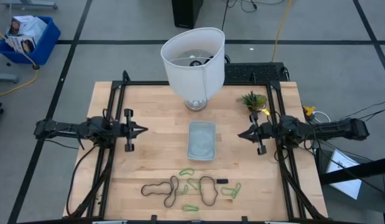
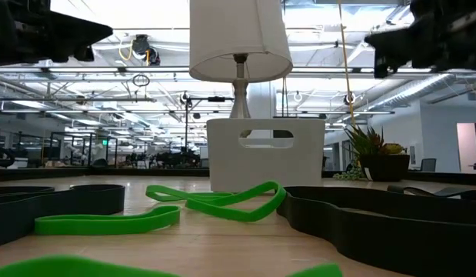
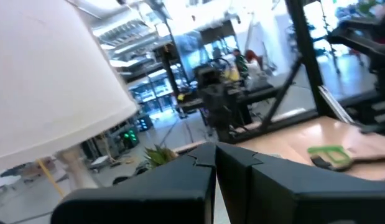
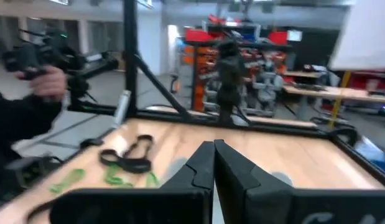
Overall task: Pick and place rubber bands into bin
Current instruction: Put the black rubber band into the gray bin
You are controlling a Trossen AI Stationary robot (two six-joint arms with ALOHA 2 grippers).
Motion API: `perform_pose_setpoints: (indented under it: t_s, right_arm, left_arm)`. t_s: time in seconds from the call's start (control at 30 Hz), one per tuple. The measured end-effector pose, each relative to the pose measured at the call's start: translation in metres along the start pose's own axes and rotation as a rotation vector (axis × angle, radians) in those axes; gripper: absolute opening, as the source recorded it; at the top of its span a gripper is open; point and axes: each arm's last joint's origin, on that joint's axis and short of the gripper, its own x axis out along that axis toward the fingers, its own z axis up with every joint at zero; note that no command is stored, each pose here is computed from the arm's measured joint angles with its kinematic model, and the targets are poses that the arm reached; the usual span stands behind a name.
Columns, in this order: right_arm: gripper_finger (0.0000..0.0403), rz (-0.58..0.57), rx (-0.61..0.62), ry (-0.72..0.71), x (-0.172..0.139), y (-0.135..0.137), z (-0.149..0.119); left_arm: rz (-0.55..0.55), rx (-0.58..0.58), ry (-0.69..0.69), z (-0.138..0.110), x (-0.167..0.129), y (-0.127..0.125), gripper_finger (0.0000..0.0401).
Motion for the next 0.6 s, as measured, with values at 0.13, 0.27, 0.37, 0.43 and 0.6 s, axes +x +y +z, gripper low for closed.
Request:
perform_pose_setpoints:
  t_s: [0.13, 0.27, 0.37, 0.43, 0.6]
  right_arm:
    - [0.0004, 0.045, -0.01, 0.068, 0.011, 0.012, 0.007]
    - [0.0004, 0.053, -0.049, 0.17, 0.027, 0.029, 0.019]
    - [0.0004, 0.053, -0.089, 0.29, 0.043, 0.046, 0.028]
    - [0.0004, 0.043, -0.136, 0.367, 0.055, 0.059, 0.035]
    - [0.0004, -0.029, -0.239, 0.558, 0.086, 0.088, 0.048]
  left_arm:
    - [0.047, -0.036, -0.017, 0.002, 0.0, 0.002, 0.0019]
    - [0.101, -0.059, -0.013, 0.003, 0.0, 0.004, 0.0019]
    - [0.119, -0.082, 0.014, 0.001, 0.0, 0.004, 0.0019]
    - [0.129, -0.054, 0.015, 0.001, 0.0, 0.004, 0.0019]
    - [0.151, -0.044, -0.004, 0.003, 0.0, 0.006, 0.0019]
